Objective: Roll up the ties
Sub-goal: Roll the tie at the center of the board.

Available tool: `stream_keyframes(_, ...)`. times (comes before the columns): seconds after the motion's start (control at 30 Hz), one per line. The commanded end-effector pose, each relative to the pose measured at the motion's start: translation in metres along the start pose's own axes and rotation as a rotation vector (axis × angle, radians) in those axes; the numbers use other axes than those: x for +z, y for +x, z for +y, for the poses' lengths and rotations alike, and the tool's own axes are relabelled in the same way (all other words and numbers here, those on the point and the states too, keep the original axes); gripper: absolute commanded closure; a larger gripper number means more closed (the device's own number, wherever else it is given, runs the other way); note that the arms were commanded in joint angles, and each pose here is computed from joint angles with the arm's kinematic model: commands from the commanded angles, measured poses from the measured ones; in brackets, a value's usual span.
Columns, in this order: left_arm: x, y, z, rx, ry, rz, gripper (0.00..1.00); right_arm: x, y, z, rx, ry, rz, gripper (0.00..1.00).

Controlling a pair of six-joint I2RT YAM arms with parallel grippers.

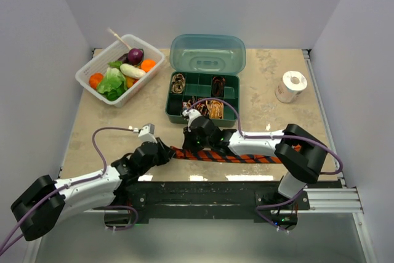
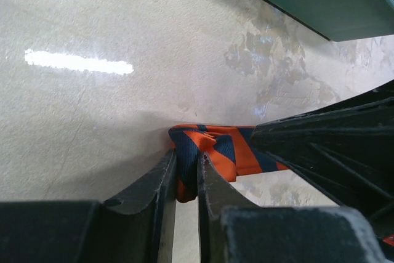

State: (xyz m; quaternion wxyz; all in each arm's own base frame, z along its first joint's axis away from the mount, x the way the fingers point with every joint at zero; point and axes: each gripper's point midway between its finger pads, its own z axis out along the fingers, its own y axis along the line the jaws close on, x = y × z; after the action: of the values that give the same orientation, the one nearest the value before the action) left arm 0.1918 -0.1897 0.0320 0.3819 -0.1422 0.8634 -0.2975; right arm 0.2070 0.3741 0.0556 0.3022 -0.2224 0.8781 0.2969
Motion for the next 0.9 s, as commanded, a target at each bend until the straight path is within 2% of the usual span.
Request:
stream_keyframes(0.0,0.001,-0.026,-0.018,0.088,-0.012,-0.058,1.00,-0.001,-0.014,0.002,-0.024,0.008,-0.030,1.00)
stream_keyframes(0.37,0.000,-0.037,-0.021,0.241,-0.095,-0.028,1.00,0.021,-0.007,0.006,-0.022,-0.017,0.007,1.00)
stream_keyframes(0.7,0.002,-0.044,-0.034,0.258,-0.085,-0.037,1.00,0.033,-0.007,0.010,-0.006,-0.040,0.004,1.00)
stream_keyframes(0.87,0.003,-0.044,-0.042,0.272,-0.080,-0.031,1.00,0.036,-0.008,0.023,0.036,-0.104,-0.004,1.00)
